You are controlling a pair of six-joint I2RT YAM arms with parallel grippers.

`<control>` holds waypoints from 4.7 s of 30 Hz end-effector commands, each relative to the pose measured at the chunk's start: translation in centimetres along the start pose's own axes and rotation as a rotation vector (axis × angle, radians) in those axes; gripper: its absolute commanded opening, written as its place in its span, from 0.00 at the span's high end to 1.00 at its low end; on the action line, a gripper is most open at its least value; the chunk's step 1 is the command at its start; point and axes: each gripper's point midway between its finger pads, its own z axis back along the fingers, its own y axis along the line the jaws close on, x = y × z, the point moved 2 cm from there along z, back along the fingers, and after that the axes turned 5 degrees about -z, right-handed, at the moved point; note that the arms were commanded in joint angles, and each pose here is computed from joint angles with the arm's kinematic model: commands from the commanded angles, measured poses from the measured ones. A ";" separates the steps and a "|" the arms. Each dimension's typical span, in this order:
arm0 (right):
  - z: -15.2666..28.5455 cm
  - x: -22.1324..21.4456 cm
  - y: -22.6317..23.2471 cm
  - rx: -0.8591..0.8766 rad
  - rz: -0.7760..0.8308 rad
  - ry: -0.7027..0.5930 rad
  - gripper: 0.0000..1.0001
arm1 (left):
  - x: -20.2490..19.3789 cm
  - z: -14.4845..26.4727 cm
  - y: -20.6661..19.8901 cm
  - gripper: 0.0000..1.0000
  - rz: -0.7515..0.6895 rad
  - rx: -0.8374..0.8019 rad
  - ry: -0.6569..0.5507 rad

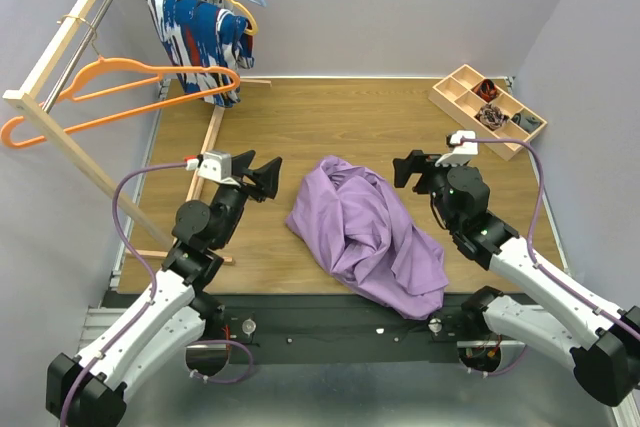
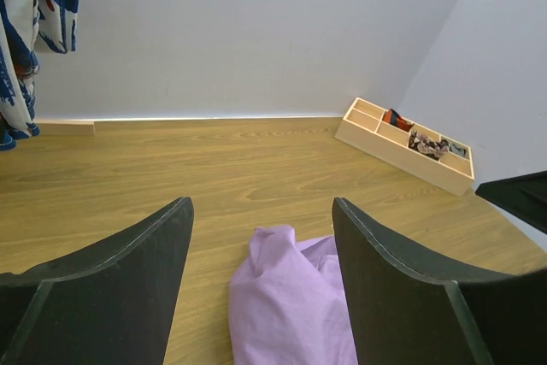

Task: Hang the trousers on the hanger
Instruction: Fold the trousers

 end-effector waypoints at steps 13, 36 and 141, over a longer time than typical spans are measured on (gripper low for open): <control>0.4 -0.6 -3.1 -0.172 -0.014 -0.034 0.00 | -4.5 -2.5 -2.5 0.29 -0.048 -0.102 0.189; -0.9 -11.7 -2.1 -0.084 -0.065 0.345 0.00 | -19.7 -3.8 -6.1 0.23 0.112 -0.148 0.551; -3.6 -11.2 -3.5 -0.230 -0.027 0.531 0.99 | -6.0 -7.2 7.5 0.27 -0.107 0.184 0.278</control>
